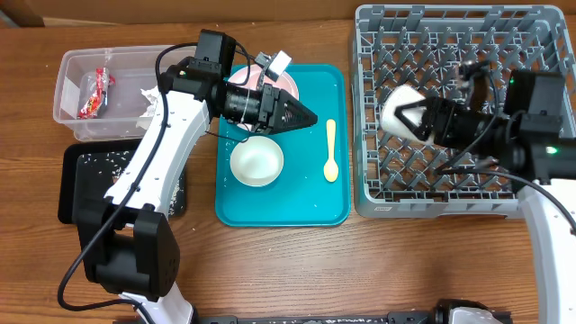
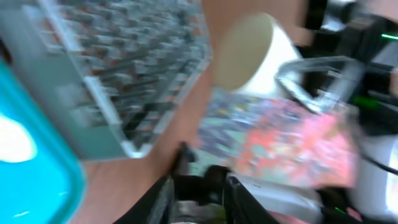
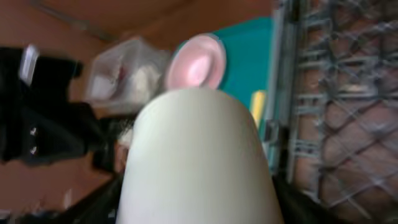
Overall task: Sort waste into correct bins and load items into the dishwasher
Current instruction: 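Carry the cup with right gripper into the rack and release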
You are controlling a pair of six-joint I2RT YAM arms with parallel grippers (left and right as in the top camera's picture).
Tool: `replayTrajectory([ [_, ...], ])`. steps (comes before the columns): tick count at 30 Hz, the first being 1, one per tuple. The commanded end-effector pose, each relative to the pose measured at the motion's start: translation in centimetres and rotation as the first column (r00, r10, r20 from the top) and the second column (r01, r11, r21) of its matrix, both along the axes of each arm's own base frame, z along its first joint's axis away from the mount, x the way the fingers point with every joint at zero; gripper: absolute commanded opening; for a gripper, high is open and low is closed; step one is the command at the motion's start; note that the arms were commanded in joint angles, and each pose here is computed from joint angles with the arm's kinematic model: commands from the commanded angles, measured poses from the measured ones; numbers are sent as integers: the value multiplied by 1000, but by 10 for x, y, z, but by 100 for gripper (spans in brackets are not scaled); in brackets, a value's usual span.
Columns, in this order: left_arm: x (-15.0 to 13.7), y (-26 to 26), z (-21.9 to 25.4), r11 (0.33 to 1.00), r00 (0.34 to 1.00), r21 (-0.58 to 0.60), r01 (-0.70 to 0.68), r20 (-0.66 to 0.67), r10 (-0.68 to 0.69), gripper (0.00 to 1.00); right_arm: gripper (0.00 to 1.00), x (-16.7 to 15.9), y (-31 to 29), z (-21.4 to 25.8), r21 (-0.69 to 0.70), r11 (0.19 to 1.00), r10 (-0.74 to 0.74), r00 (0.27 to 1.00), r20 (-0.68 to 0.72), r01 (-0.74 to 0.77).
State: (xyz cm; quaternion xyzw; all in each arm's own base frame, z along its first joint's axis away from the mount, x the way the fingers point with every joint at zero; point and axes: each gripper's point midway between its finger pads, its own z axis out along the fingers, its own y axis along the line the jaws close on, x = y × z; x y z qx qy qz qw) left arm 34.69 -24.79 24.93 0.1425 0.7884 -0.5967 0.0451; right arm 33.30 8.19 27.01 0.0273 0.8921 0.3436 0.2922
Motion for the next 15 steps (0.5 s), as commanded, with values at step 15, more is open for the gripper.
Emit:
replayTrajectory([
  [15, 37, 65, -86, 778, 967, 574, -253, 154, 201, 34, 46, -47, -65, -106, -510, 859, -340, 792, -506, 43],
])
